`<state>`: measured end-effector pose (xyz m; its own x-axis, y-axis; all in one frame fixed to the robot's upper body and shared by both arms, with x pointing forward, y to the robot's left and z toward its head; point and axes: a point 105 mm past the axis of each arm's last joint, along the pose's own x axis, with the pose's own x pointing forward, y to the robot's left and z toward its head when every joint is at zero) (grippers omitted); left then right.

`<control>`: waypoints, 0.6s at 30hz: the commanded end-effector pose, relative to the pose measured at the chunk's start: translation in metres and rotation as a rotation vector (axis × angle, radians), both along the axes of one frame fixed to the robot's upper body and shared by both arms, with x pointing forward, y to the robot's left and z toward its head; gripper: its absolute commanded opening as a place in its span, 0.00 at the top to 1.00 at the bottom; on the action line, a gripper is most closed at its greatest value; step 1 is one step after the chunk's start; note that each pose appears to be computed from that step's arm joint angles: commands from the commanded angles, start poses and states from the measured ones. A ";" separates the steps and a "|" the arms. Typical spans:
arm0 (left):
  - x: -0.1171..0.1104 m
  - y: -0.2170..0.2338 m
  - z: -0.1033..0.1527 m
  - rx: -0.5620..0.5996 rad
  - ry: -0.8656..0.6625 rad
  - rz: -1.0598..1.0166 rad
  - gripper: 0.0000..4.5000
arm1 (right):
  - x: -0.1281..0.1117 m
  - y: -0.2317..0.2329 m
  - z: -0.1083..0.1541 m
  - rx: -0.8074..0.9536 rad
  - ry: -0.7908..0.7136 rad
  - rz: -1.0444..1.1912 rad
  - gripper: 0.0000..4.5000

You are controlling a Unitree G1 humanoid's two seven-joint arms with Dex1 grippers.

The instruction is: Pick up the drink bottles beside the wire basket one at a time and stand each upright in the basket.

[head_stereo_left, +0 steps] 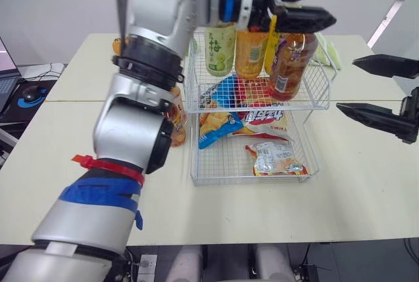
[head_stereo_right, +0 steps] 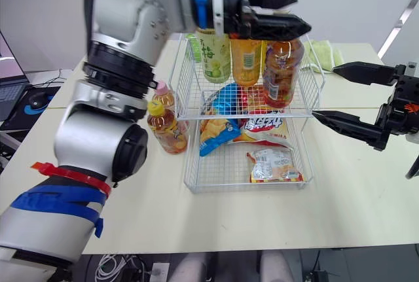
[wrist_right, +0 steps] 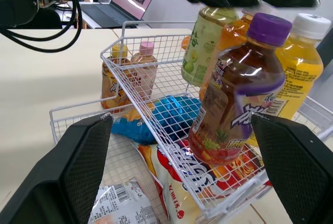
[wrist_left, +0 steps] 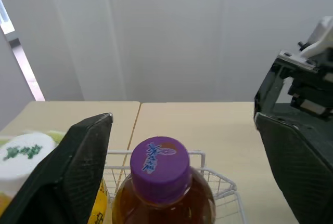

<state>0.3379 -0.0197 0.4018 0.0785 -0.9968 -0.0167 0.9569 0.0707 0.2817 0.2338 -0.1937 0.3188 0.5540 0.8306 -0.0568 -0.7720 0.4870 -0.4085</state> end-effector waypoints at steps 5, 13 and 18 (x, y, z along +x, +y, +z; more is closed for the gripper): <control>-0.038 0.069 0.038 -0.085 -0.160 0.003 0.01 | -0.008 -0.001 0.016 -0.032 -0.066 -0.002 0.00; -0.025 0.186 0.001 -0.061 -0.244 0.465 0.01 | -0.009 0.021 0.010 -0.084 -0.035 0.130 0.00; -0.028 0.246 -0.032 -0.104 -0.160 0.740 0.01 | -0.008 0.037 0.008 -0.087 -0.027 0.227 0.00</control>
<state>0.3208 0.2109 0.3605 0.6749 -0.7328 0.0861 0.6657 0.6551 0.3573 0.2301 -0.1614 0.3202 0.3822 0.9138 -0.1376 -0.8547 0.2930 -0.4285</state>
